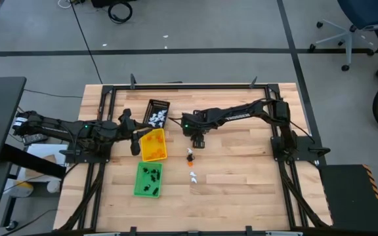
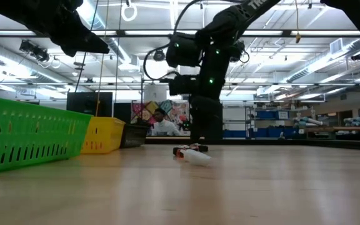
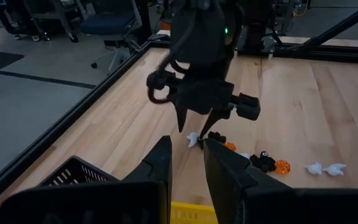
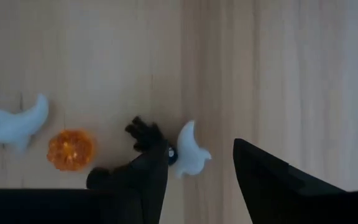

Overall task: Sort Halloween decoration
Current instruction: Put the white ghost plush toy into the black basket

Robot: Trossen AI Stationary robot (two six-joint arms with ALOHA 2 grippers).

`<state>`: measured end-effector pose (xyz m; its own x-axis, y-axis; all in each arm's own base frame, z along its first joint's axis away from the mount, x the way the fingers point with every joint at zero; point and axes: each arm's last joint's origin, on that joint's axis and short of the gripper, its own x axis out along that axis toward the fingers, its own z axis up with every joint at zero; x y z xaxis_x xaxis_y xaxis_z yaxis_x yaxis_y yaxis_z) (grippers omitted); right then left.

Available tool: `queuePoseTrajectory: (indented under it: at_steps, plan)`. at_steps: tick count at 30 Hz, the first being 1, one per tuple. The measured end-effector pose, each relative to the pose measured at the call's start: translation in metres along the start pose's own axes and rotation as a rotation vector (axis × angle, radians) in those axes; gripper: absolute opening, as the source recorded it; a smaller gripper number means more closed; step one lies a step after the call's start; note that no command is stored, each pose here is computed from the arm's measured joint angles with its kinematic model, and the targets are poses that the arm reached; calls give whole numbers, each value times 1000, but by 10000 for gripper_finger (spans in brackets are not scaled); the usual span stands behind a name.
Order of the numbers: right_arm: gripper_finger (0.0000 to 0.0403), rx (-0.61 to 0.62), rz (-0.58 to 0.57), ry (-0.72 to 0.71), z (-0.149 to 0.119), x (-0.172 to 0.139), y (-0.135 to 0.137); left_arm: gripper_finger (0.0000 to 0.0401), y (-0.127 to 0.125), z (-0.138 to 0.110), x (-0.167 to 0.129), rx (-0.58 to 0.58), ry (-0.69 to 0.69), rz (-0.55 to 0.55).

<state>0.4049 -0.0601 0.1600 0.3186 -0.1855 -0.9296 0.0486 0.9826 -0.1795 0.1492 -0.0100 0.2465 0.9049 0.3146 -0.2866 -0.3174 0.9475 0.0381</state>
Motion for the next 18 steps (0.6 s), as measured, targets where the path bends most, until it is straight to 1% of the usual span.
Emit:
queuePoseTrajectory:
  at_steps: [2, 8, 14, 16, 18]
  plan:
    - [185, -12, 11, 20, -5, 4, 1, 69, 0, 0, 0, 0, 0, 0]
    - [179, -5, 14, -8, -12, 11, 2, 69, 0, 0, 0, 1, 0, 0]
    - [146, -7, 37, 1, -13, 13, 0, 69, 0, 0, 0, 1, 0, 0]
    - [133, -2, 43, 2, -14, 13, -4, 69, 0, 0, 0, 1, 0, 0]
    - [121, 15, 72, -5, -15, 14, -9, 69, 0, 0, 0, 1, 0, 0]
